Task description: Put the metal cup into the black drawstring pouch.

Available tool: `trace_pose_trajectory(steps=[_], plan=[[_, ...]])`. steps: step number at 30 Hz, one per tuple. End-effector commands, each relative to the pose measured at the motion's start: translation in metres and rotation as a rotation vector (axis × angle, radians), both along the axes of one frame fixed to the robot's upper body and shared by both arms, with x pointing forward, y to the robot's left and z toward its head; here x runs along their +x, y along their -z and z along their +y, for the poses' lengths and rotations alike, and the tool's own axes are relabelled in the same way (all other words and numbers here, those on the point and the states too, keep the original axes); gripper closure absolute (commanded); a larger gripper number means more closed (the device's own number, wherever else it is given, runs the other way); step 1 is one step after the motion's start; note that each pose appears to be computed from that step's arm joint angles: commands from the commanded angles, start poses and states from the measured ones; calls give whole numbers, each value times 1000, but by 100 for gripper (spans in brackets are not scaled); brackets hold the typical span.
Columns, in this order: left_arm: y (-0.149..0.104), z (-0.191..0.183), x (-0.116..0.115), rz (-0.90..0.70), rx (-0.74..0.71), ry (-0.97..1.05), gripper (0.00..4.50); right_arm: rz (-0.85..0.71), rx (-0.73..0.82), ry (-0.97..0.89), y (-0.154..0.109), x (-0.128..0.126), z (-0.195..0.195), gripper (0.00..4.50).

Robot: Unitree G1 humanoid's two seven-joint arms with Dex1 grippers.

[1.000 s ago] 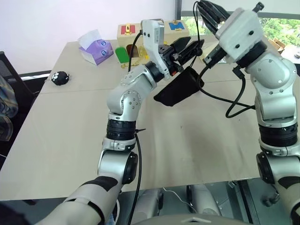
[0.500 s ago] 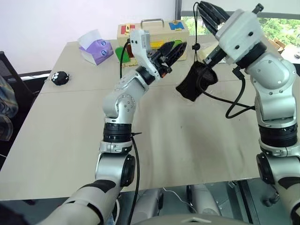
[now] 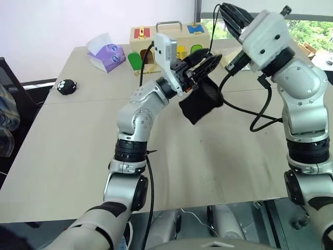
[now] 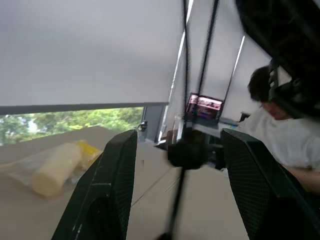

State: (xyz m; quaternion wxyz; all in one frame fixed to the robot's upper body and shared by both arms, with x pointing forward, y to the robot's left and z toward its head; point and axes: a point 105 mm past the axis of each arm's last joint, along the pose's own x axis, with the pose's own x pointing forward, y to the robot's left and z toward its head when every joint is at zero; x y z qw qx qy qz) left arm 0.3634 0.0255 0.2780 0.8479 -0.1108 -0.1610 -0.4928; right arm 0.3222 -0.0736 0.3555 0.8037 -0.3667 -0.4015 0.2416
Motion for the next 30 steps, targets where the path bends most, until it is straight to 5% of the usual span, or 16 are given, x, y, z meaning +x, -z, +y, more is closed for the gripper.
trace_pose_trajectory(steps=[1, 8, 16, 24, 30], plan=[[-20, -7, -5, -81, -19, 11, 204, -80, 14, -32, -18, -18, 5, 450], [-23, -17, -8, -92, -39, 40, 434, -76, 8, -27, -17, -19, 5, 450], [-10, -13, -2, -64, 7, 4, 434, -119, 30, -5, -24, -20, 2, 450], [83, -13, 7, 43, 395, -28, 434, -575, 347, 167, -107, -63, -51, 450], [95, -18, -9, 16, 428, 41, 434, -348, 265, 83, -74, -35, -32, 450]])
